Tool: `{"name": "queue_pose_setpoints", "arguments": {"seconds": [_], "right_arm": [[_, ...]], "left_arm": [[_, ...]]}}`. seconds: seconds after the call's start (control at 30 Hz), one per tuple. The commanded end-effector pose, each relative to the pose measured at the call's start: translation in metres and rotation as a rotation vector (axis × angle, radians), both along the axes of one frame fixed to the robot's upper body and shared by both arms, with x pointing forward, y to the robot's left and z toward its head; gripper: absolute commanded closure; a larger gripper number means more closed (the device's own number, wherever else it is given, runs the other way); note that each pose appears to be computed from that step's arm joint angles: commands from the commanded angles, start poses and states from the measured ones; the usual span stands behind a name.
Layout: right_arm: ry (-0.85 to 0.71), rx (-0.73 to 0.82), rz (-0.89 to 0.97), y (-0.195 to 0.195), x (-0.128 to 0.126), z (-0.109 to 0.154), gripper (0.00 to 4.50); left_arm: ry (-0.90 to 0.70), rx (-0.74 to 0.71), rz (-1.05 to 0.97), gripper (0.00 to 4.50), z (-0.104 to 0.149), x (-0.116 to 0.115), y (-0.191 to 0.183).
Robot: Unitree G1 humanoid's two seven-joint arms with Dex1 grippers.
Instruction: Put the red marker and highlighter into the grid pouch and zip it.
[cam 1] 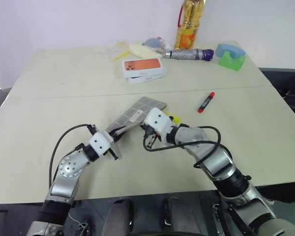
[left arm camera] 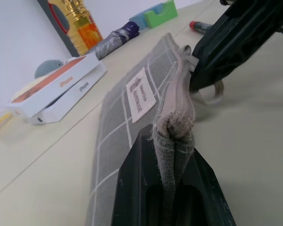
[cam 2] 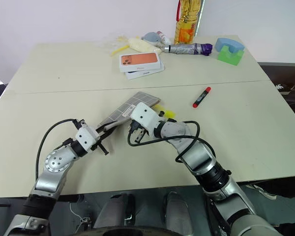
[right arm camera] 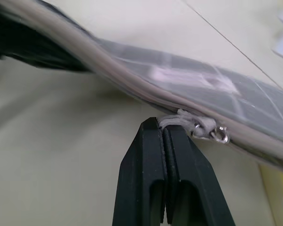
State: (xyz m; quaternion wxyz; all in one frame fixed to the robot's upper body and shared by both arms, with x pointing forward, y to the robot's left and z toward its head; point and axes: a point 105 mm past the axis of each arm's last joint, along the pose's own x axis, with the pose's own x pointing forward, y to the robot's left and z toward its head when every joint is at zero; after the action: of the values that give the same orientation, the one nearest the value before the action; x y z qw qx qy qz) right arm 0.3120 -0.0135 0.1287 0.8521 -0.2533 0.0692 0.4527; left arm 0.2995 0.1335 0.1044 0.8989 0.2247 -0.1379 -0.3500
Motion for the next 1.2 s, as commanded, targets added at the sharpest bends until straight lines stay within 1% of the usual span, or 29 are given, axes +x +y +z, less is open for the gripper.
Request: {"name": "queue_pose_setpoints", "arguments": {"seconds": [0.03, 0.37, 0.6, 0.8, 0.93, 1.07, 1.17, 1.2], "right_arm": [[-0.091, -0.006, 0.125, 0.021, -0.013, 0.019, 4.45], [-0.144, -0.070, 0.277, 0.043, -0.022, 0.022, 4.45], [-0.165, -0.126, 0.367, 0.048, -0.030, 0.019, 4.45], [-0.244, -0.169, 0.433, 0.053, -0.035, 0.024, 4.45], [-0.268, -0.188, 0.450, 0.054, -0.035, 0.025, 4.45], [-0.271, -0.186, 0.425, 0.049, -0.031, 0.027, 4.45], [-0.270, -0.169, 0.354, 0.031, -0.020, 0.036, 3.66], [-0.272, -0.151, 0.314, 0.023, -0.016, 0.040, 3.13]], "left_arm": [[-0.048, -0.018, -0.029, 4.50, 0.013, 0.002, -0.016], [-0.053, -0.035, -0.019, 4.50, 0.014, 0.009, -0.030], [-0.067, -0.058, 0.017, 4.50, 0.019, 0.016, -0.030], [-0.069, -0.057, 0.021, 4.50, 0.019, 0.019, -0.033], [-0.075, -0.063, 0.024, 4.50, 0.021, 0.019, -0.035], [-0.080, -0.062, 0.036, 4.50, 0.022, 0.020, -0.033], [-0.087, -0.059, 0.056, 4.50, 0.024, 0.021, -0.027], [-0.086, -0.062, 0.061, 4.50, 0.024, 0.021, -0.025]]}}
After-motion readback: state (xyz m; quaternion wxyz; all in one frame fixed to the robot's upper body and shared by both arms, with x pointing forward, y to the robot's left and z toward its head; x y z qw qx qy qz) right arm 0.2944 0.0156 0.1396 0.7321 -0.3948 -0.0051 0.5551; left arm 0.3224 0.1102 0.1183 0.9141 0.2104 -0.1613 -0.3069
